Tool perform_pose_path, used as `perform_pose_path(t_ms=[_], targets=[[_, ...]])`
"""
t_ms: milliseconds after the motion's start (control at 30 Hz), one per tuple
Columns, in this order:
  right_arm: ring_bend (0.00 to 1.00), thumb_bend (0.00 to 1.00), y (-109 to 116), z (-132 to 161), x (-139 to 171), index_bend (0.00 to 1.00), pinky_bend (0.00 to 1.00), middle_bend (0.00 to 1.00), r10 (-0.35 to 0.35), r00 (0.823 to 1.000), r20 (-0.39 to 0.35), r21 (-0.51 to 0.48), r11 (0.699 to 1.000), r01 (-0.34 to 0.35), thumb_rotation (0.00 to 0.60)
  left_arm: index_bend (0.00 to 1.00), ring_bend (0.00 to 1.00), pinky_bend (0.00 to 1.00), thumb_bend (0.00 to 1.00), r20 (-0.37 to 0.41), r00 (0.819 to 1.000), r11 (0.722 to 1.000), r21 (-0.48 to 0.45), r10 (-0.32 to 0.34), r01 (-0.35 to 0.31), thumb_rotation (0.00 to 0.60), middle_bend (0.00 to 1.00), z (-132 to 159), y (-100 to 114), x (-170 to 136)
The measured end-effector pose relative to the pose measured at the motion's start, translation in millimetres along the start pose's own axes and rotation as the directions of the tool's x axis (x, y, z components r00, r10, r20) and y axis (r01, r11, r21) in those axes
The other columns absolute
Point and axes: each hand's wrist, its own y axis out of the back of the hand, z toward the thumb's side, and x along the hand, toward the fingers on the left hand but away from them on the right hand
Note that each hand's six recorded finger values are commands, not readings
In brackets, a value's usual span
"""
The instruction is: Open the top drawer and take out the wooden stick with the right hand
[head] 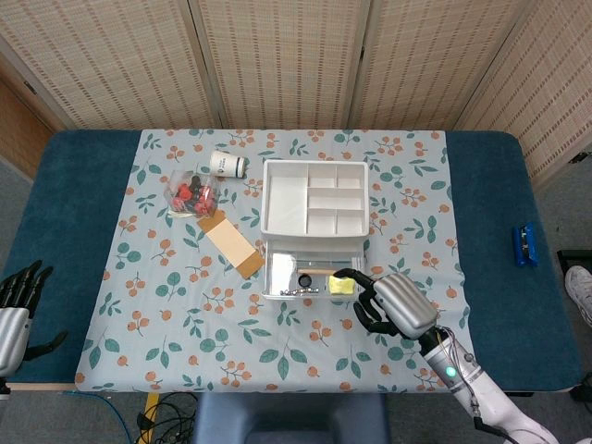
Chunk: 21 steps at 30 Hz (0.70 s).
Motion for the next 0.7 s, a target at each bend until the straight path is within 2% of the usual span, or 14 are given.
perform_pose_path(t_ms=[133,367,533,700], targets=[[0.94,0.52,11,12,-16,0.20,0.94,0.85,-0.001,0.999,-0.033,0.062,0.998,0.003,0.600,0.03,0.00,0.07,0.16,0.000,1.000,1.000,-0.002,0.002,-0.002,0.600,0.00,1,0,-1],[0.95,0.36,16,25,-50,0.34,0.97,0.86,0.040,0.998,-0.040,0.205,0.978,-0.031,0.600,0.03,0.00,0.07,0.16,-0.001,1.000,1.000,-0.001,0.004,-0.004,0.600,0.00,1,1,-2],[0.98,0.31,10,32,-75,0.38,0.99,0.89,0.049,0.998,-0.044,0.346,0.938,-0.031,0.600,0.03,0.00,0.07,0.16,-0.009,1.000,1.000,-0.002,0.002,-0.002,0.600,0.00,-2,1,-4],[1.00,0.35,-1,36,-93,0.40,1.00,0.91,0.039,0.998,-0.040,0.471,0.882,-0.016,0.600,0.03,0.00,0.07,0.16,-0.012,1.000,1.000,-0.005,0.001,-0.001,0.600,0.00,-4,0,-4]])
